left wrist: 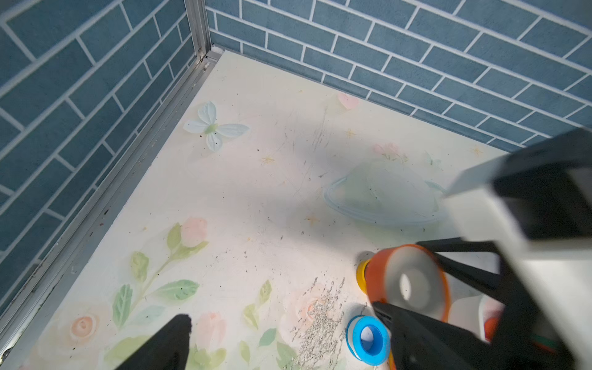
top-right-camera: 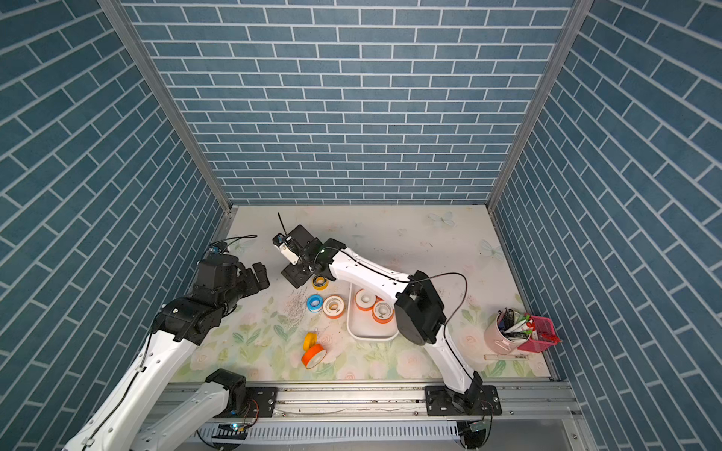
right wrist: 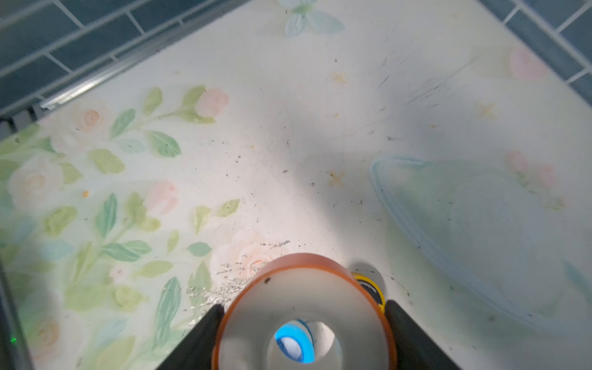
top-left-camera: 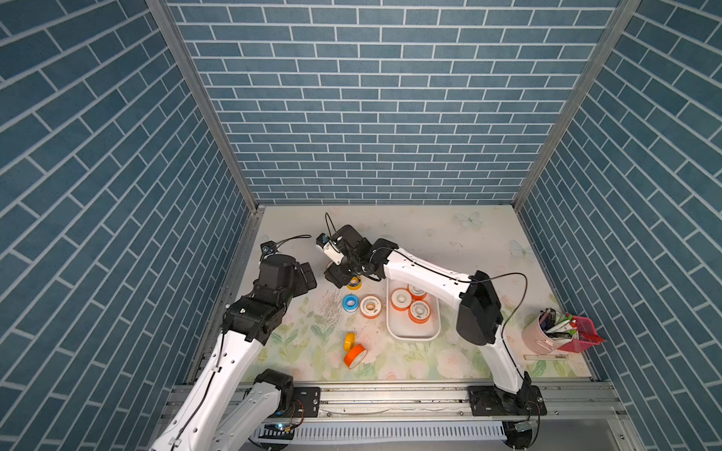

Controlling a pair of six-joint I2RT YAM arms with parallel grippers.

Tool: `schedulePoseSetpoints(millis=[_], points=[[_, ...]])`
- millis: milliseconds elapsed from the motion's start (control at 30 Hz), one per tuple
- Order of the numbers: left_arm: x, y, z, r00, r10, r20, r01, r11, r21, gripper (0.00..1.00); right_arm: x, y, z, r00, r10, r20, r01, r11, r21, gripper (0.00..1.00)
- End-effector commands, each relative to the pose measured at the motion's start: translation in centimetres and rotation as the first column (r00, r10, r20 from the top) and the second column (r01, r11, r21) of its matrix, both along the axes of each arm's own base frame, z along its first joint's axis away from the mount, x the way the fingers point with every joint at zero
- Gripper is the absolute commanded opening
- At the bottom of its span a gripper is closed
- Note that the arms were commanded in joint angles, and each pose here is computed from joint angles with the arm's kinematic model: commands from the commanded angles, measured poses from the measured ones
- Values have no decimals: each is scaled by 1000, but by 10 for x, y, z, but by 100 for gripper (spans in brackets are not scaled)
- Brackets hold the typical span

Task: Put the sealing tape into the storage box
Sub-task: Pick up the sealing tape at the center of the board, then place the sealing tape in the storage box.

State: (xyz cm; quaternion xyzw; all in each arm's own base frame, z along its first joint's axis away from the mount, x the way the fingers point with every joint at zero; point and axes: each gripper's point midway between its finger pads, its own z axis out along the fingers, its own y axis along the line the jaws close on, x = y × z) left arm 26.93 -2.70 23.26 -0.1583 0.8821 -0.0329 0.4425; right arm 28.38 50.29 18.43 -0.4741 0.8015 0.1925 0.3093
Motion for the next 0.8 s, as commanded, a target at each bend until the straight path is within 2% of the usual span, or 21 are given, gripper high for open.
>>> schedulePoseSetpoints(millis=[0, 133, 300, 500, 767], points=[[-1, 3, -4, 1000, 13, -8, -12, 1000, 7, 100, -1, -23, 38, 998, -64, 20, 63, 995, 75, 58], [-1, 2, -4, 1000, 5, -8, -5, 1000, 5, 100, -9, -68, 54, 991, -130, 42, 126, 987, 97, 58], [-1, 2, -2, 1000, 3, 0, -3, 1000, 0, 100, -28, -137, 45, 975, -221, 16, 216, 966, 143, 56], [0, 0, -6, 1000, -6, -13, 6, 1000, 0, 100, -57, -198, -1, 962, -268, -45, 271, 959, 88, 55], [-1, 2, -2, 1000, 5, 1, -5, 1000, 0, 100, -84, -217, -67, 979, -177, -97, 174, 984, -36, 54]])
